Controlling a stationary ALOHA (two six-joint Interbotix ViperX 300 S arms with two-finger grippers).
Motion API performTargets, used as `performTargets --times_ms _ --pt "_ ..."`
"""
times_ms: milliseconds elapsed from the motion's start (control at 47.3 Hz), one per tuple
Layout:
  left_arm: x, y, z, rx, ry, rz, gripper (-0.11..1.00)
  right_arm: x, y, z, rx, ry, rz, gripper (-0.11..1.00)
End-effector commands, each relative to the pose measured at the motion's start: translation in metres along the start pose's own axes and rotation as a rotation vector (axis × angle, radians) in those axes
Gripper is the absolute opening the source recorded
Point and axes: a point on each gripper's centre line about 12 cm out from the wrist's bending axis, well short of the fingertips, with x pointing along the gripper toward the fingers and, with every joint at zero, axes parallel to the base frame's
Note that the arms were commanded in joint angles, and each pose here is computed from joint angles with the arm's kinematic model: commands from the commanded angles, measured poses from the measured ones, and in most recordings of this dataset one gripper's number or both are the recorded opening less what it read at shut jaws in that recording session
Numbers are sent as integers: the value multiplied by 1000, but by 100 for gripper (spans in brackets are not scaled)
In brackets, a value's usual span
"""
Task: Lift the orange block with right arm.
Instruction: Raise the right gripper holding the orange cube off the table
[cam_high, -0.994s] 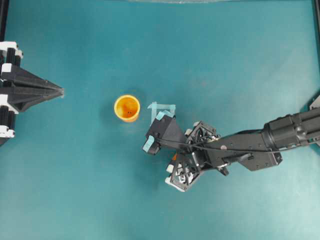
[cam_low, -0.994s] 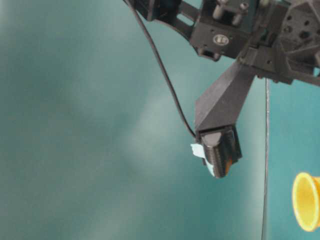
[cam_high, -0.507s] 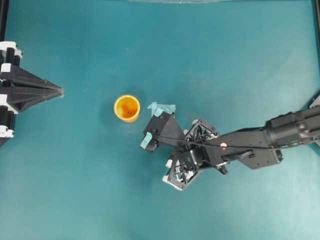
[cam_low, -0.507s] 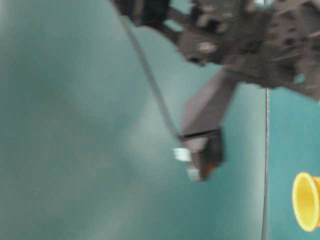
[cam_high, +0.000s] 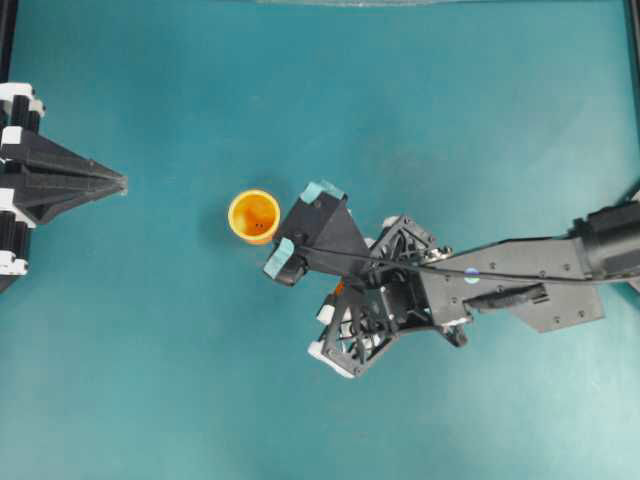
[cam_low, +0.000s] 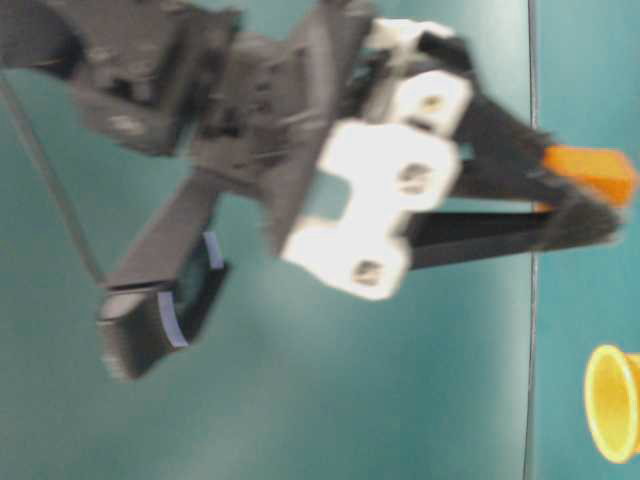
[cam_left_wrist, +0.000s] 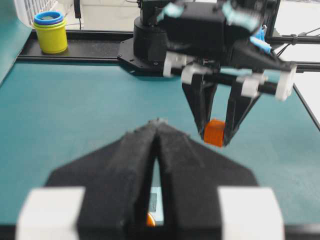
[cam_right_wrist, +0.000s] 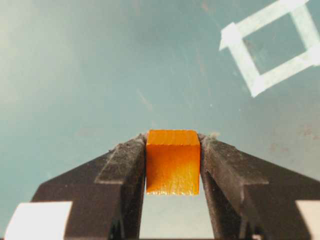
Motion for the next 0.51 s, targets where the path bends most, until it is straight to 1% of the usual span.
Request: performTargets --times_ms 0,169,296,423,486 --pt "2 0 11 2 -28 0 0 -38 7 14 14 -54 53 40" --pt "2 0 12 -3 -31 -1 0 -65 8 20 31 -56 52 40" --pt "2 0 12 -3 -29 -1 0 -84 7 23 43 -40 40 40" --pt "2 0 12 -2 -29 -1 0 -99 8 25 55 -23 35 40" --pt "2 0 12 -3 -29 0 0 -105 9 27 60 -24 43 40"
